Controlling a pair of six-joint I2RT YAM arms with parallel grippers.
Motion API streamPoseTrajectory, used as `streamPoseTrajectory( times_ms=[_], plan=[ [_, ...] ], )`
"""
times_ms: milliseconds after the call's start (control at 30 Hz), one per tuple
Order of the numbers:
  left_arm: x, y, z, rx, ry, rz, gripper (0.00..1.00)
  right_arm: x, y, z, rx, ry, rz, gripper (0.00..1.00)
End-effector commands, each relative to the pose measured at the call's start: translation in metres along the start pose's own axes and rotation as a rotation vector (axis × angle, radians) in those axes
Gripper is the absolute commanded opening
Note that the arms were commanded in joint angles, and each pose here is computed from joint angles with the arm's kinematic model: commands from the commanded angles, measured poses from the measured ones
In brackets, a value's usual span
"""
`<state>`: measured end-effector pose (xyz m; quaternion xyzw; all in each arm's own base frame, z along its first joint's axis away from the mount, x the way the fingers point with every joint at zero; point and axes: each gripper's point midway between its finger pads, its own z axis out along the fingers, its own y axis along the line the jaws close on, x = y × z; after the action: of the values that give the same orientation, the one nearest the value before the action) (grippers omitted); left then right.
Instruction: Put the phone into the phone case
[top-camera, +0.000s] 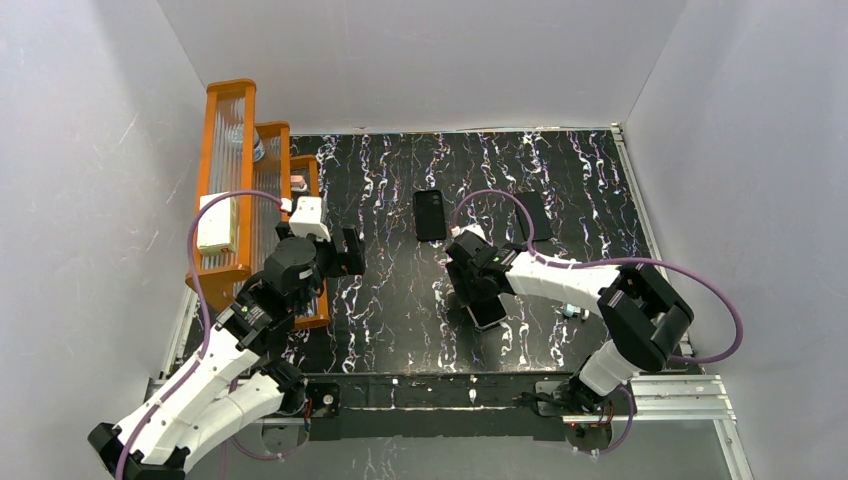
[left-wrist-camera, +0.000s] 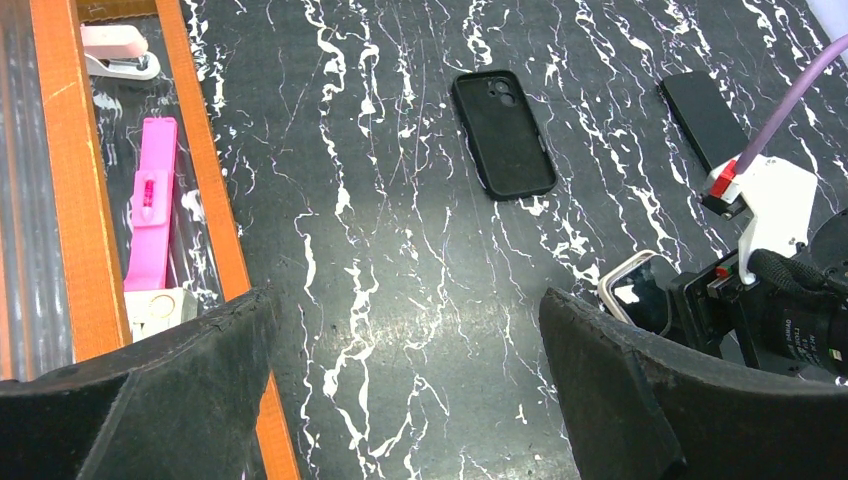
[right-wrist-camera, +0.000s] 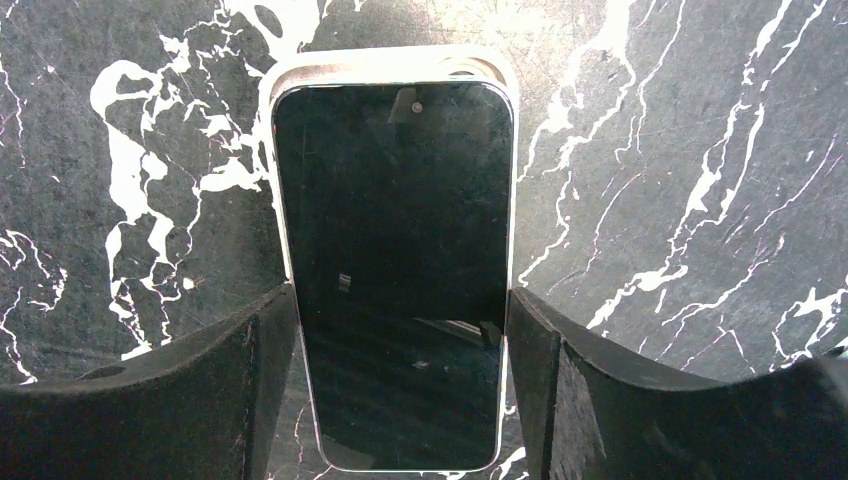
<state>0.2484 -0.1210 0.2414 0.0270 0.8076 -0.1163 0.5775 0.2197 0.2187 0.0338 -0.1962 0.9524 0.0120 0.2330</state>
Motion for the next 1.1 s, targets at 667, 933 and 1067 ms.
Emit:
streamPoseTrajectory(
  times_ms=[667,933,1067],
  plan=[
    [0.006,-0.025,0.014,0.085,0.081,0.014,0.98,-0.031,-0.003,-0.028,-0.156,-0.116,0.141,0.95],
    [0.019,-0.060,0.032,0.194,0.206,-0.018,0.91,-0.013,-0.023,-0.020,-0.174,-0.042,0.242,0.75],
    [0.031,-0.076,0.040,0.246,0.278,-0.023,0.88,-0.010,-0.021,-0.017,-0.245,-0.036,0.272,0.69]
  ],
)
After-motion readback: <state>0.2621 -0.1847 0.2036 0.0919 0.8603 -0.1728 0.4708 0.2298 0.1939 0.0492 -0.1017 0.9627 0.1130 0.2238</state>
